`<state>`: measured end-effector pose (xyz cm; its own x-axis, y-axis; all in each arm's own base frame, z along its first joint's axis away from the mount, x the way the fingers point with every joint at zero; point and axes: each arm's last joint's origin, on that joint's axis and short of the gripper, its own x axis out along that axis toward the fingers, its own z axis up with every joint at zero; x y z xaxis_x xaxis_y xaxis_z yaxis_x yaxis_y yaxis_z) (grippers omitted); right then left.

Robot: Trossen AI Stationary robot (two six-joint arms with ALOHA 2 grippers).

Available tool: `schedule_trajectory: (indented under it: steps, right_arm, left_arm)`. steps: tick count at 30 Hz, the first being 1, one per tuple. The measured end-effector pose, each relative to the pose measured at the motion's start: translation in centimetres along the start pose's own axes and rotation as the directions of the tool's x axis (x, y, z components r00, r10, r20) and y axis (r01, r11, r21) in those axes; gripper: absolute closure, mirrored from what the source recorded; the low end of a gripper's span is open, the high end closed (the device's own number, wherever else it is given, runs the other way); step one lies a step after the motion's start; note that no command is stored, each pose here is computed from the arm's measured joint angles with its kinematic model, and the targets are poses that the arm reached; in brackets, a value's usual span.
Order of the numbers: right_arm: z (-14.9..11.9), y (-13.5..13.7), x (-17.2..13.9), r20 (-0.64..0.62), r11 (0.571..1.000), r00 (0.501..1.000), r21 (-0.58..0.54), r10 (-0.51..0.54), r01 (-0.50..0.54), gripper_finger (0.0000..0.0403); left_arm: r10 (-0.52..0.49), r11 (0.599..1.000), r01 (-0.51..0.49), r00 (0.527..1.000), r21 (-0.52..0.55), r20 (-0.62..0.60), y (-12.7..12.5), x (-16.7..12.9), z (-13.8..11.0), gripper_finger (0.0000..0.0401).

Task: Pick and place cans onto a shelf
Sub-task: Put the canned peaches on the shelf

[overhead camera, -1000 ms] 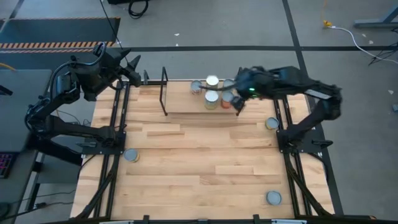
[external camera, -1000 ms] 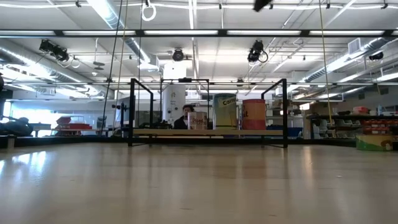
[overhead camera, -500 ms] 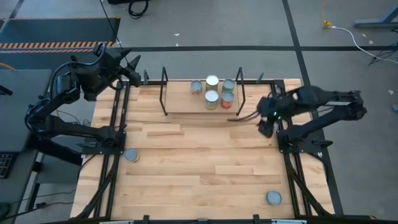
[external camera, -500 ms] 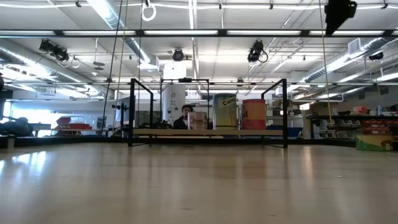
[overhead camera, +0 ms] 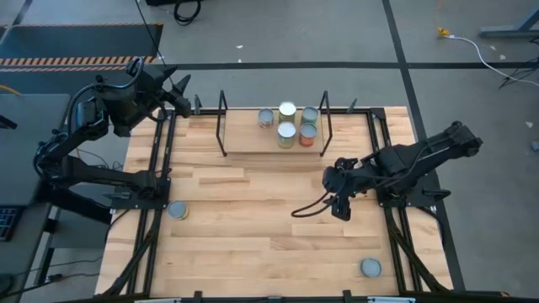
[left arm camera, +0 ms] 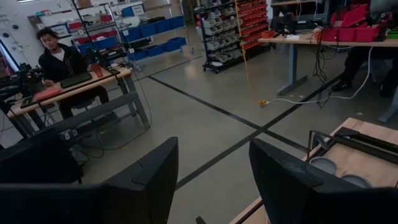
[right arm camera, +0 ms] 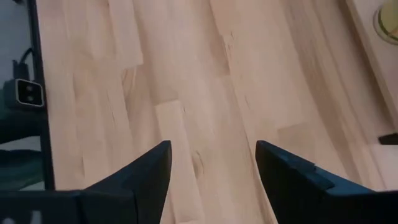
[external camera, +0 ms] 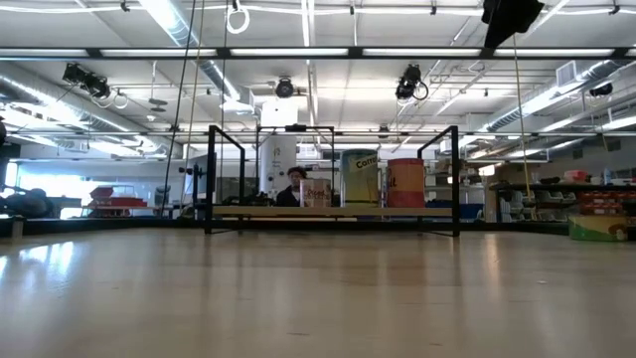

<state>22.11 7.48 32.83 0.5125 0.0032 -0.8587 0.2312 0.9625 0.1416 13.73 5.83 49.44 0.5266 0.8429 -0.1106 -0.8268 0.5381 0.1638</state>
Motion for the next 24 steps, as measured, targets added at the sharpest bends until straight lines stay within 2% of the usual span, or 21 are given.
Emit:
schedule_trajectory:
  steps: [6, 10, 12, 14, 17, 20, 24]
  right_arm:
    - [1.0, 0.1, -1.9, 0.042, 1.000, 0.999, 0.016, -0.020, 0.020, 0.0163]
    - [2.1, -0.7, -3.4, 0.143, 0.990, 0.980, 0.055, -0.137, 0.131, 0.0163]
    - [2.8, -1.3, -4.0, 0.197, 0.977, 0.959, 0.095, -0.205, 0.190, 0.0163]
    - [3.5, -2.1, -4.4, 0.230, 0.962, 0.937, 0.142, -0.261, 0.233, 0.0163]
    - [4.3, -3.5, -4.6, 0.234, 0.944, 0.927, 0.227, -0.294, 0.242, 0.0163]
    - [5.0, -4.9, -4.5, 0.221, 0.934, 0.926, 0.259, -0.307, 0.247, 0.0163]
    - [5.8, -6.4, -4.5, 0.244, 0.930, 0.908, 0.233, -0.339, 0.284, 0.0163]
  left_arm:
    - [0.000, 0.999, 0.000, 1.000, -0.032, 0.000, 0.0, 0.0, 0.0, 0.0197]
    - [0.004, 0.992, -0.001, 1.000, -0.128, 0.026, 0.0, 0.0, 0.3, 0.0197]
    - [0.004, 0.991, 0.000, 1.000, -0.133, 0.030, 0.1, 0.0, 0.4, 0.0197]
    - [-0.051, 0.993, 0.051, 0.999, -0.107, 0.007, -0.1, -0.5, 0.0, 0.0197]
    - [-0.180, 0.978, 0.172, 0.982, -0.117, -0.061, -0.7, -1.1, -0.8, 0.0197]
    - [-0.321, 0.946, 0.301, 0.924, -0.122, -0.206, -1.5, -1.8, -2.4, 0.0197]
    - [-0.476, 0.879, 0.428, 0.766, -0.210, -0.432, -2.8, -2.8, -4.5, 0.0197]
